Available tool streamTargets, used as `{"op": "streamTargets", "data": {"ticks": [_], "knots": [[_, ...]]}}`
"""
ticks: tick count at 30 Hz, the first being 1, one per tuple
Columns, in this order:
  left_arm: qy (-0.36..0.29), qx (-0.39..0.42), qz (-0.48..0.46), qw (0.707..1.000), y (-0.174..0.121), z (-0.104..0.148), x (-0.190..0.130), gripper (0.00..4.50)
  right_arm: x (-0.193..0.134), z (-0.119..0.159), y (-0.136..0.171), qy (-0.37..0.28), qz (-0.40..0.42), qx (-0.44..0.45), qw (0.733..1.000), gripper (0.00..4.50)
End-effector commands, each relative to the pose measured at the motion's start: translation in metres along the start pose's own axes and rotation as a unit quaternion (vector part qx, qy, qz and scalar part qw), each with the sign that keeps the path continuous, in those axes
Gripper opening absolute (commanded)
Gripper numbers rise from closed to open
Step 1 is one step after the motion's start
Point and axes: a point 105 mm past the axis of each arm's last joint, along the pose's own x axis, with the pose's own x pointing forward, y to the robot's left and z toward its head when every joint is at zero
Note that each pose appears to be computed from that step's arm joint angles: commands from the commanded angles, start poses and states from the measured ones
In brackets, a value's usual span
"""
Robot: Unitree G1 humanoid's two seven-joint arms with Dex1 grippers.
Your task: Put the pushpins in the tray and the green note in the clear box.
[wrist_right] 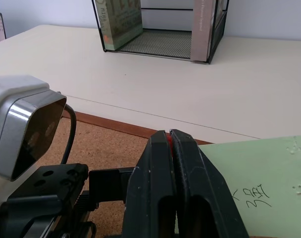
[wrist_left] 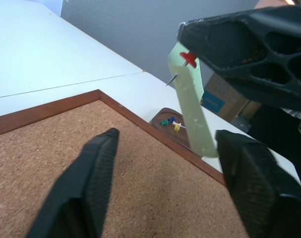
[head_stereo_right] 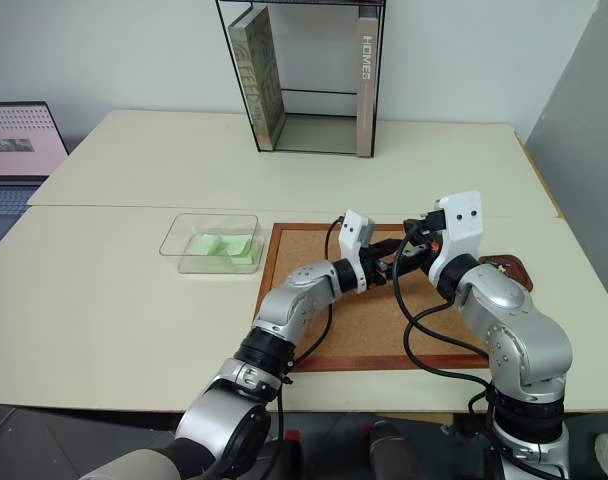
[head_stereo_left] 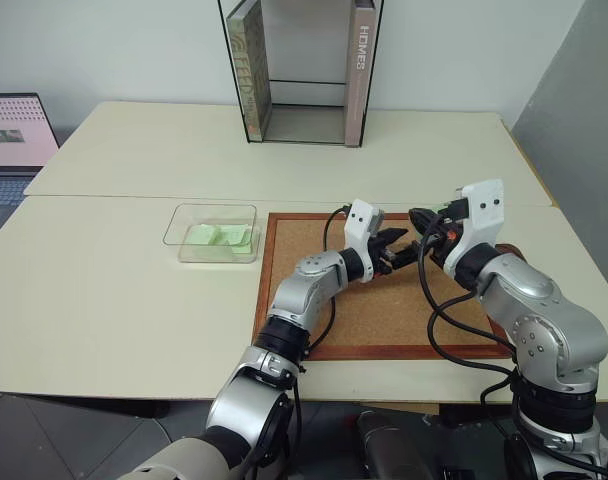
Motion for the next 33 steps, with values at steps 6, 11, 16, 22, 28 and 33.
{"op": "streamTargets", "data": {"ticks": [6,11,16,22,28,33], "knots": [[-0.037,-0.024,-0.073,0.996,-0.039,0.022,0.027,1.3,-0.003,0.014,0.006,-0.026,0.009,-0.017,0.999,0.0],[-0.031,-0.021,-0.074,0.997,-0.038,0.02,0.026,0.38,-0.003,0.015,0.006,-0.027,0.01,-0.016,0.999,0.0],[-0.027,-0.014,-0.059,0.998,-0.032,0.018,0.024,0.03,-0.003,0.015,0.008,-0.028,0.013,-0.016,0.999,0.0],[-0.021,-0.006,-0.044,0.999,-0.027,0.014,0.022,0.03,-0.003,0.018,0.007,-0.032,0.015,-0.013,0.999,0.0],[0.001,0.004,-0.028,1.0,-0.02,0.005,0.02,0.03,-0.011,0.028,0.006,-0.044,0.013,-0.011,0.999,0.0],[0.019,0.011,-0.013,1.0,-0.013,-0.001,0.019,0.03,-0.024,0.038,0.0,-0.05,-0.002,-0.022,0.998,0.0]]}}
